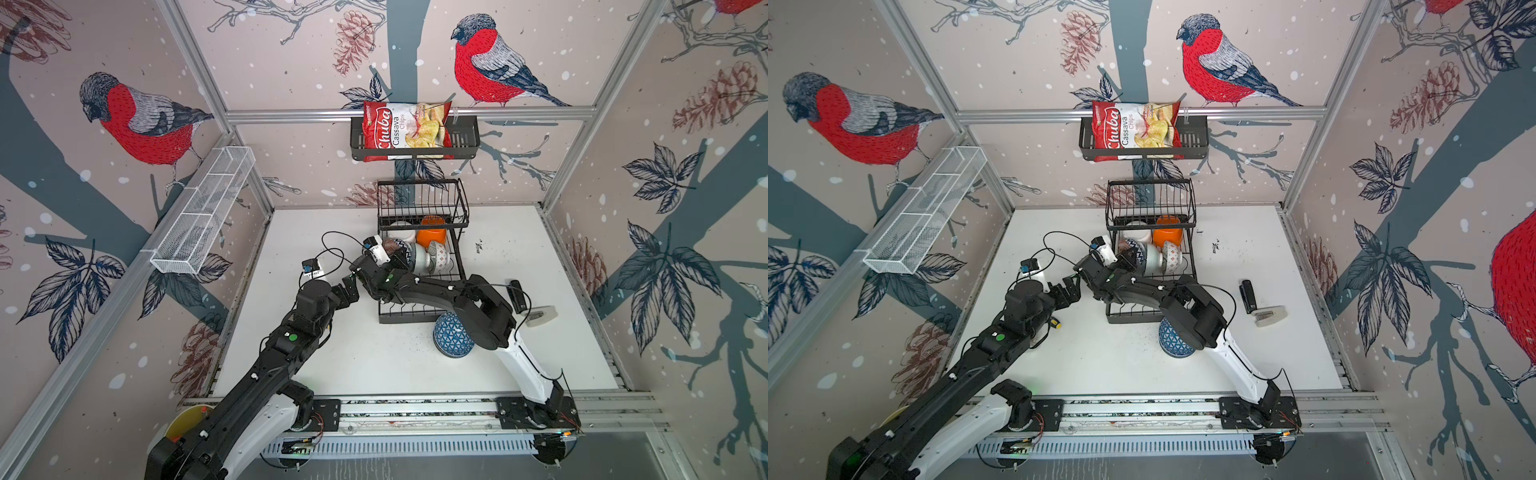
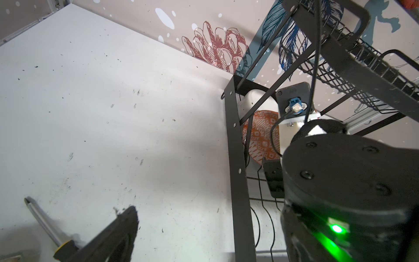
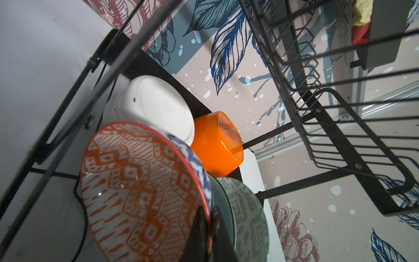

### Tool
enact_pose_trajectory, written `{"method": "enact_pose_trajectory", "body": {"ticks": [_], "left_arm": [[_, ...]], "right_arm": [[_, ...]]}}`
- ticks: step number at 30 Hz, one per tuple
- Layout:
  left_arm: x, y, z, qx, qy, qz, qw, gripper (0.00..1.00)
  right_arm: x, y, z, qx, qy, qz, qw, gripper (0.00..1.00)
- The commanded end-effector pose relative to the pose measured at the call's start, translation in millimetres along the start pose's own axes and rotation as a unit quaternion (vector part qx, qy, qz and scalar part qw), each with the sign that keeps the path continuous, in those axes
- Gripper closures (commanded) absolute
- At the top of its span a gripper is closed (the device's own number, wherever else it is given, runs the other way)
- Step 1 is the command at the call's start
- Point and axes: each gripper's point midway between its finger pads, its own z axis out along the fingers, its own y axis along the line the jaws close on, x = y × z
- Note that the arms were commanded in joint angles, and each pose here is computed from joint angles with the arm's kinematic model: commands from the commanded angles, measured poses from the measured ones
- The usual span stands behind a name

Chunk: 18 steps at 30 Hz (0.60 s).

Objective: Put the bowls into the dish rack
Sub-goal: 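Lower the orange-patterned bowl with the right gripper into slots beside the teal bowl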

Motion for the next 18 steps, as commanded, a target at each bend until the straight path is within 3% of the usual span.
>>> {"method": "enact_pose_trajectory", "body": {"ticks": [1,18], "left_arm": [[-10,-9,0,0.019,-0.019,-0.003,1.000,0.03],[-7,-8,0,0.021,-0.017,-0.003,1.000,0.03]], "right_arm": [[2,22,-9,-0.049,-0.004,-0.008,0.999,0.93],[-8,23,-21,-0.063,-0.010,0.004,0.998,0.82]]}}
